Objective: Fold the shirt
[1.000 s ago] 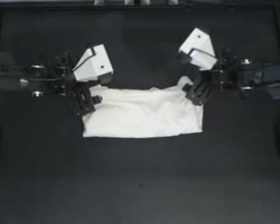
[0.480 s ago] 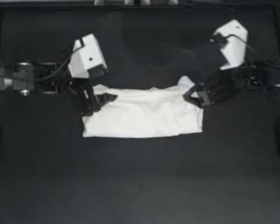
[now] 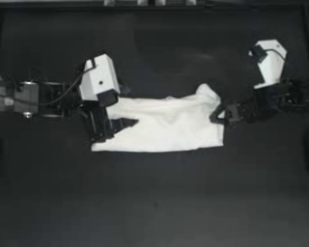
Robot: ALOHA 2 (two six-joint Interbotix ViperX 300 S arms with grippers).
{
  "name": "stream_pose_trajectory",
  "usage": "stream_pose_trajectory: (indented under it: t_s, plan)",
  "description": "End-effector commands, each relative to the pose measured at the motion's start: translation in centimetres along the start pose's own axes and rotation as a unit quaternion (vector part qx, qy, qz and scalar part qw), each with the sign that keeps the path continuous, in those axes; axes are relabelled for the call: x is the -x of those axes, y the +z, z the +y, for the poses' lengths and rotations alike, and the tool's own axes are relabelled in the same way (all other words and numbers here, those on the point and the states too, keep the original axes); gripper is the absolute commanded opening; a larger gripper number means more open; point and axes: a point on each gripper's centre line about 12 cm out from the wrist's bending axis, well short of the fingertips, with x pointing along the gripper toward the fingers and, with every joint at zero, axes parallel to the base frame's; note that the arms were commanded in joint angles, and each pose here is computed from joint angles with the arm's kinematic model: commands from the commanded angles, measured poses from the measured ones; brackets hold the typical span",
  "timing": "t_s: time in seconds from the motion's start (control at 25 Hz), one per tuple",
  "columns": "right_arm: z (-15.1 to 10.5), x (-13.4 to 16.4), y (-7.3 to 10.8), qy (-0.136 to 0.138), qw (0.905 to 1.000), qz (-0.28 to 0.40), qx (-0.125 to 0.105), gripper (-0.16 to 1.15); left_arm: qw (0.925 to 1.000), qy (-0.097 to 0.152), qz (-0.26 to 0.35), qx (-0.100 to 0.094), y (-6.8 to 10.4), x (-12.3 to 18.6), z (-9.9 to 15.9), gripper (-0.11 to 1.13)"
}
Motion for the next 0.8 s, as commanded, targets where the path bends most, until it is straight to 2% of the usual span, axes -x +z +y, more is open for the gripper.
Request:
stream_pose_trajectory:
  t_s: [0.04,0.24,0.44,0.64,0.8]
  plan:
    - [0.3,-0.4,-0.1,-0.003,1.0000,0.005,-0.001,1.00,0.9997,-0.005,-0.025,-0.002,1.3,0.4,-0.1,1.02]
    - [-0.2,-1.1,-0.3,-0.012,0.9998,0.007,-0.015,1.00,0.9999,-0.005,-0.016,-0.004,0.9,-0.2,-0.2,1.02]
    - [-0.4,-2.6,-0.4,-0.032,0.9993,0.013,-0.014,0.99,0.9998,-0.009,-0.019,-0.007,0.9,-0.6,-0.3,1.02]
    - [-0.1,-3.5,0.0,-0.012,0.9998,-0.005,-0.015,0.97,0.9999,-0.009,-0.011,-0.009,0.4,-1.1,-0.4,1.01]
    - [-0.4,-4.4,-0.2,-0.007,0.9998,-0.008,-0.018,0.97,0.9998,-0.008,-0.009,-0.013,0.4,-1.2,-0.4,1.01]
